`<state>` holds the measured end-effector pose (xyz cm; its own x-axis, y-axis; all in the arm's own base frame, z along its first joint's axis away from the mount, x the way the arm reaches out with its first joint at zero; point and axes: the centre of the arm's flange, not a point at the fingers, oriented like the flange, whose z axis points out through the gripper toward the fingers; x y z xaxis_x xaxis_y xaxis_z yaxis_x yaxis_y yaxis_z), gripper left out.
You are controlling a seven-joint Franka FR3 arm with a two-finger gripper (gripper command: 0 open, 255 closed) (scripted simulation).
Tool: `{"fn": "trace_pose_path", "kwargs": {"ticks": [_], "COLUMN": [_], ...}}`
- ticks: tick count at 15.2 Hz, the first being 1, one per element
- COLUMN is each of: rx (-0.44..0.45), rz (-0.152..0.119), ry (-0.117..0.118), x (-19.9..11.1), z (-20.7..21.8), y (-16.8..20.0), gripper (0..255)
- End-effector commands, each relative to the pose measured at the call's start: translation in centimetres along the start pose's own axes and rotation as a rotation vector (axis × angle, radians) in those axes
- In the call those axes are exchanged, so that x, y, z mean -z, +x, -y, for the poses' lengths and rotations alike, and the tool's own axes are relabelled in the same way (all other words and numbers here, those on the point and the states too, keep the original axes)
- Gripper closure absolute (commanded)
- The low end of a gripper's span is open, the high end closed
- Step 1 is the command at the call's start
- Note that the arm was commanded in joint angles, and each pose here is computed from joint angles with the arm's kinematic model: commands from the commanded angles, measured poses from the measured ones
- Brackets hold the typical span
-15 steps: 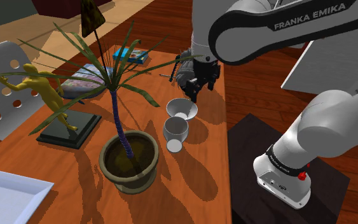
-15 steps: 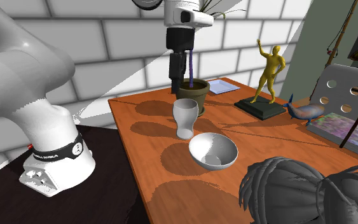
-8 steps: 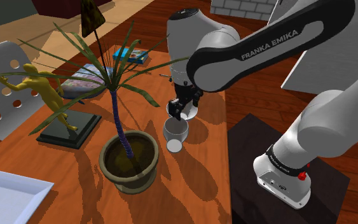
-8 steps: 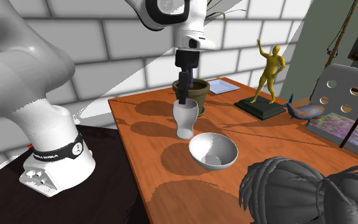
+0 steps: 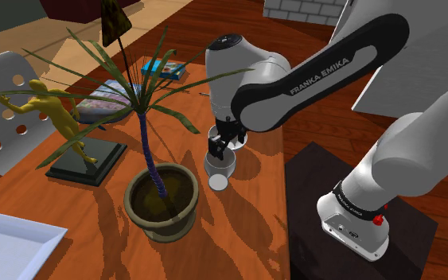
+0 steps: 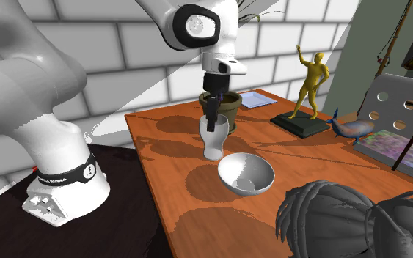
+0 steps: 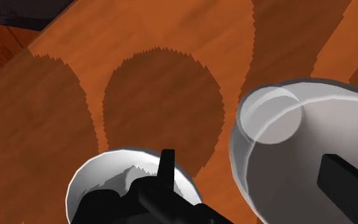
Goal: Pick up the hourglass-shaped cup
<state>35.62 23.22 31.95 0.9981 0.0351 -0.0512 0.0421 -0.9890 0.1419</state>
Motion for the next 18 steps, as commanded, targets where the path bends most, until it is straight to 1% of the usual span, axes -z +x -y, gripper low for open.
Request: {"fn": "trace_pose_path", "kwargs": {"ticks": [1,2,11,18], "rx": [0.000,0.000,0.000,0.000], "rz": [-0.001,-0.001,-0.001,-0.001], "ry": [0.001,0.000,0.000,0.000], "x": [-0.3,-0.3,-0.3,3.4], "z": [0.1,0.1,0.1,-0.4], "y": [0.0,0.0,0.0,-0.2], "gripper": [0,255,255,255]}}
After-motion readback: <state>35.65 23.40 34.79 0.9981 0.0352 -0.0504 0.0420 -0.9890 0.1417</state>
